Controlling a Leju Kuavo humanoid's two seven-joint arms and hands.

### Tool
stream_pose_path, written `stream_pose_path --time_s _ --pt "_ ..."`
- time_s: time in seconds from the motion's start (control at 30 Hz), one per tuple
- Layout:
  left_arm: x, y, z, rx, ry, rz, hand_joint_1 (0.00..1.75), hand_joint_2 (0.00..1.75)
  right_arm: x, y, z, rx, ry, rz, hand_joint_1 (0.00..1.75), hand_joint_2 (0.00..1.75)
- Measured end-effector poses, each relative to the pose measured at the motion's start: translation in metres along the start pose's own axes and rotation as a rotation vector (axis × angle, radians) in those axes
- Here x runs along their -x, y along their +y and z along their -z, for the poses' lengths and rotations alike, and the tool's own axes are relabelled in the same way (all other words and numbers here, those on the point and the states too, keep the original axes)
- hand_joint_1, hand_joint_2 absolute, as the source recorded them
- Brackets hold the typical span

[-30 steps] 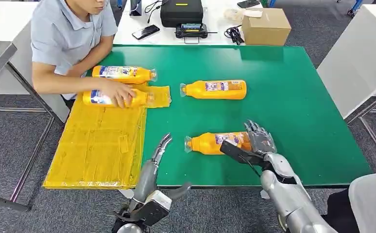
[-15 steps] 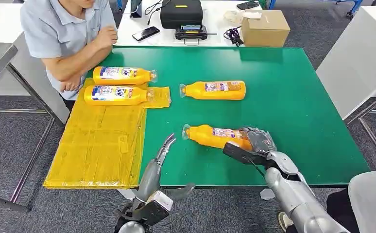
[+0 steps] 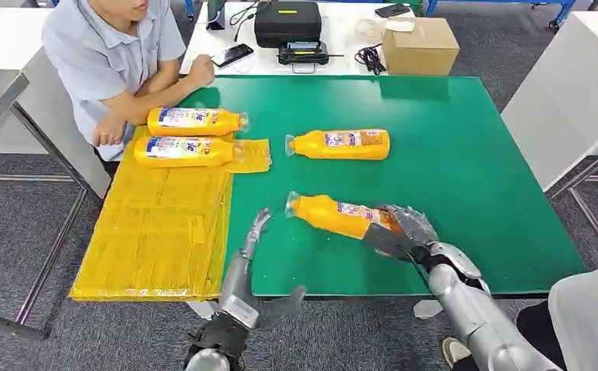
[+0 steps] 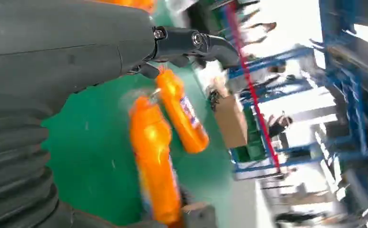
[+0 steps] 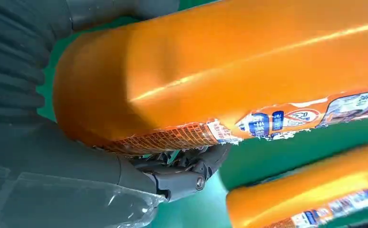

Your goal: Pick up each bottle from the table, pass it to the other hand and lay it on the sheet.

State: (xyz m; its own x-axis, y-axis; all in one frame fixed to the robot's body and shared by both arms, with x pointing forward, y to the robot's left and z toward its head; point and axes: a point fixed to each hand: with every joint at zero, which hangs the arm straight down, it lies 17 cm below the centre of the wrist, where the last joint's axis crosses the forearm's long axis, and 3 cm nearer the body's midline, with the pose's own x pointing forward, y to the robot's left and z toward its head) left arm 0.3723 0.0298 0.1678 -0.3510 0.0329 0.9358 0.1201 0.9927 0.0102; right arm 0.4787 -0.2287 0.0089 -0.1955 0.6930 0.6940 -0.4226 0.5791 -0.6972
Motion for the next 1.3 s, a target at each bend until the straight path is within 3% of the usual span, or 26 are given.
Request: stream_pose_path --time_s 0.1,0.27,0.43,0.77,1.3 --pt "0.030 0.016 -0.001 -0.115 0.164 -0.225 0.00 1.75 -0.020 0.004 -0.001 0.046 -0.049 0.110 1.75 1.75" --pt "0.060 0.035 -0.005 -0.253 0.303 -0.421 0.00 1.75 -0.064 0.012 0.001 0.086 -0.145 0.247 1.75 1.75" --pt "0.078 0.051 -0.009 -0.341 0.379 -0.509 0.00 1.75 -0.095 0.006 0.003 0.121 -0.219 0.314 1.75 1.75" --pt "0.090 0.046 -0.008 -0.345 0.443 -0.616 0.00 1.75 -0.121 0.014 0.005 0.098 -0.277 0.376 1.75 1.75" --pt "0.078 0.036 0.014 -0.287 0.367 -0.535 0.00 1.75 -0.162 0.076 0.007 -0.073 -0.336 0.357 1.75 1.75"
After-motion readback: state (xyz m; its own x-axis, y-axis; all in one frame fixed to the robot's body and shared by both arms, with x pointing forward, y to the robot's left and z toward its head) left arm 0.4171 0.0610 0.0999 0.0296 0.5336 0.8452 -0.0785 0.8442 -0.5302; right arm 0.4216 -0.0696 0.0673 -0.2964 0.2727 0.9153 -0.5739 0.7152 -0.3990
